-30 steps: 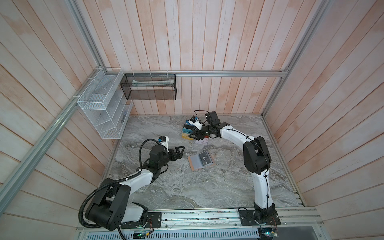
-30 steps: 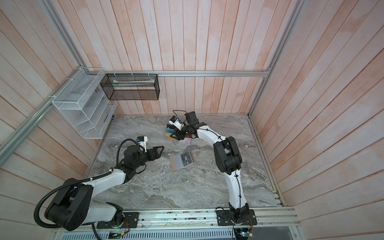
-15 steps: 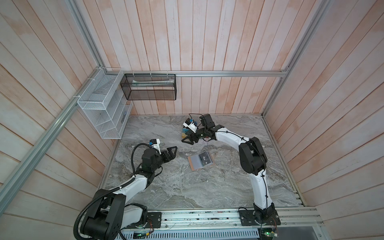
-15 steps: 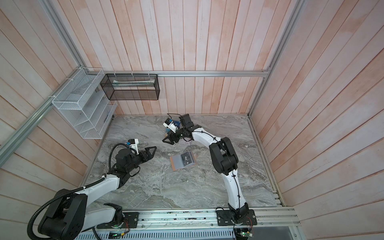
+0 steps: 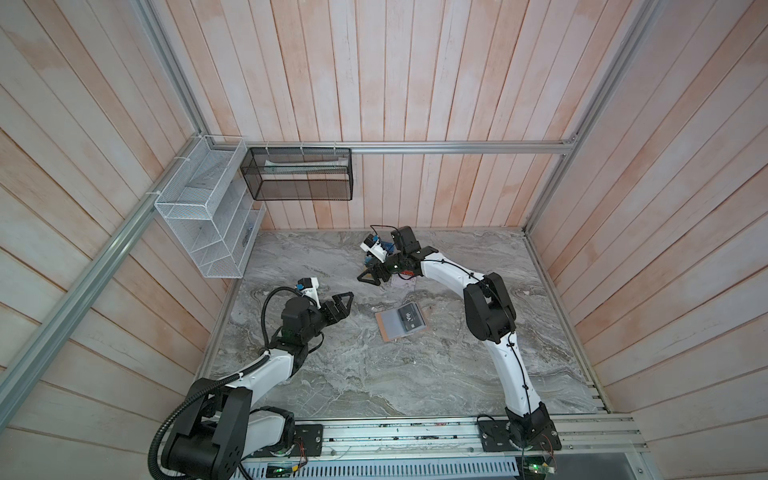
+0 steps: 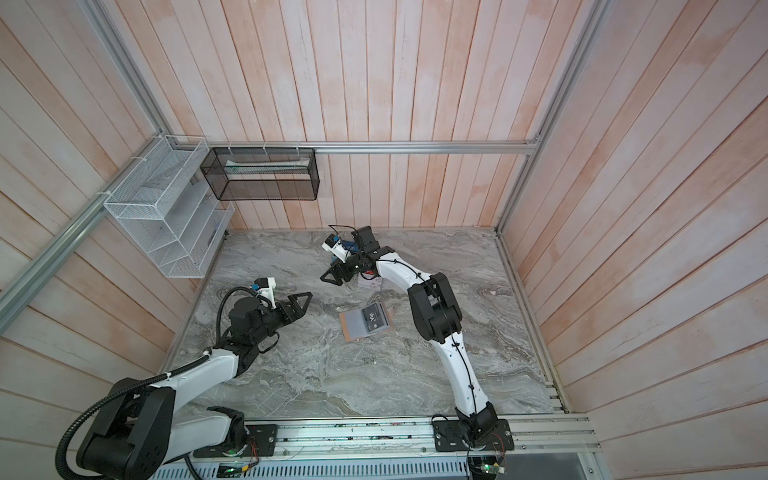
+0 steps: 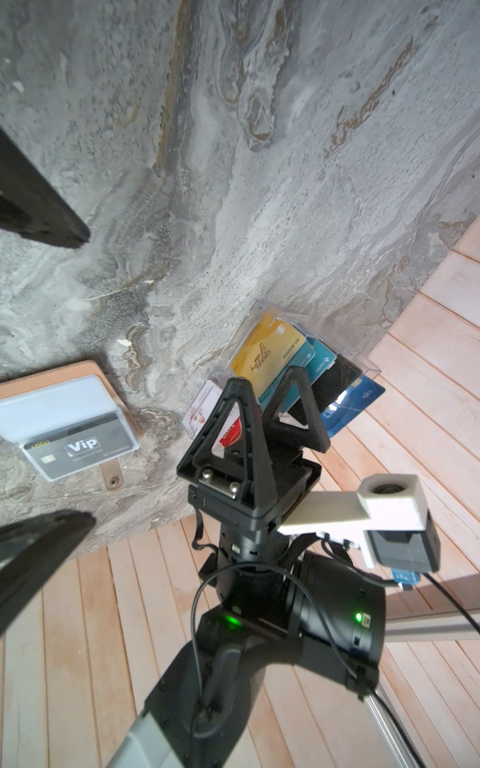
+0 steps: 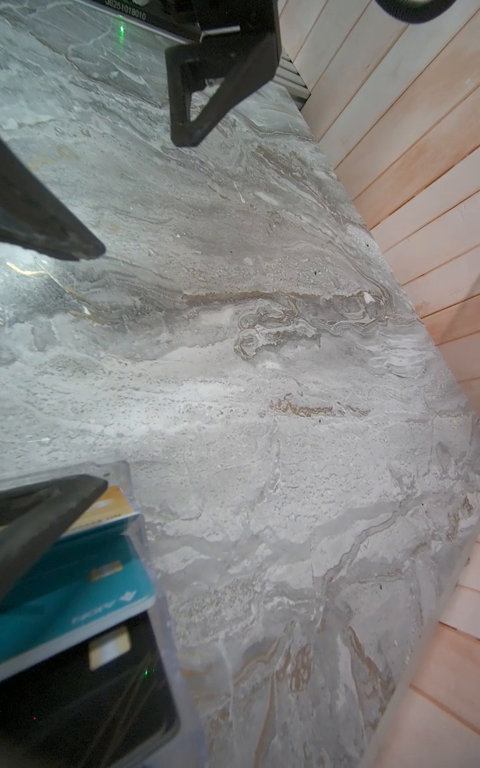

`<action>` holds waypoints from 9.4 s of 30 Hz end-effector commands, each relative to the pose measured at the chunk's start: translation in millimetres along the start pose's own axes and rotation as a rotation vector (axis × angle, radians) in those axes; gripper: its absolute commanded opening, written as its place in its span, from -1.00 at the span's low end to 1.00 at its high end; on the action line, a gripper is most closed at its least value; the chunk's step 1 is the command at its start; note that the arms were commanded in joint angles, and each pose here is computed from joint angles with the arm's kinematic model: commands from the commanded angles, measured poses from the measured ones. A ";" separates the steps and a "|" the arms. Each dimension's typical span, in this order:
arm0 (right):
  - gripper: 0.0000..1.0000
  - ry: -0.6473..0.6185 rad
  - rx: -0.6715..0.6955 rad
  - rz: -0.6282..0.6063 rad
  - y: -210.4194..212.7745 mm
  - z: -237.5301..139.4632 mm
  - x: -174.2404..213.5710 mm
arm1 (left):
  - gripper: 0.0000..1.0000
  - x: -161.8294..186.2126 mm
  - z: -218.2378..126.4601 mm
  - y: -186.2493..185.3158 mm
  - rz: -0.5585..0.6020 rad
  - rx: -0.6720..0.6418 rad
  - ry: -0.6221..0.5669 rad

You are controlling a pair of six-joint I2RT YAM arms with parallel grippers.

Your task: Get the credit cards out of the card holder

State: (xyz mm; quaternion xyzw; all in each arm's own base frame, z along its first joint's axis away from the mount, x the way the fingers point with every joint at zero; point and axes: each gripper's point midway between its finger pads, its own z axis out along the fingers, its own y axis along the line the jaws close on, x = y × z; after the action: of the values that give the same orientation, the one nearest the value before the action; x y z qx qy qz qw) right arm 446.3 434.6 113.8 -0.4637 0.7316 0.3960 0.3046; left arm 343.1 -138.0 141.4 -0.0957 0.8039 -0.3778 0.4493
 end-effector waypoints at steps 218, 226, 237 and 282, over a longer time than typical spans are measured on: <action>0.97 -0.100 1.198 0.546 -97.5 -123.3 43.4 | 1.00 37.8 17.8 -39.4 -0.061 0.200 0.152; 0.96 -0.090 1.212 0.554 -106.0 -122.2 49.7 | 1.00 37.9 17.9 -39.1 -0.061 0.200 0.153; 0.96 -0.085 1.245 0.559 -114.5 -126.3 55.1 | 1.00 38.9 19.0 -38.6 -0.063 0.200 0.157; 0.96 -0.114 1.252 0.533 -107.7 -145.7 47.3 | 1.00 38.5 19.2 -38.6 -0.061 0.200 0.157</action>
State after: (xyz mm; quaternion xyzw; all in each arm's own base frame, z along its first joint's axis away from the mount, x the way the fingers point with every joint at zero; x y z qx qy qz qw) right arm 514.9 262.3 85.8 0.0124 0.9057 -0.0273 0.4228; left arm 331.1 -191.4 137.8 -0.0525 0.7942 -0.4705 0.3809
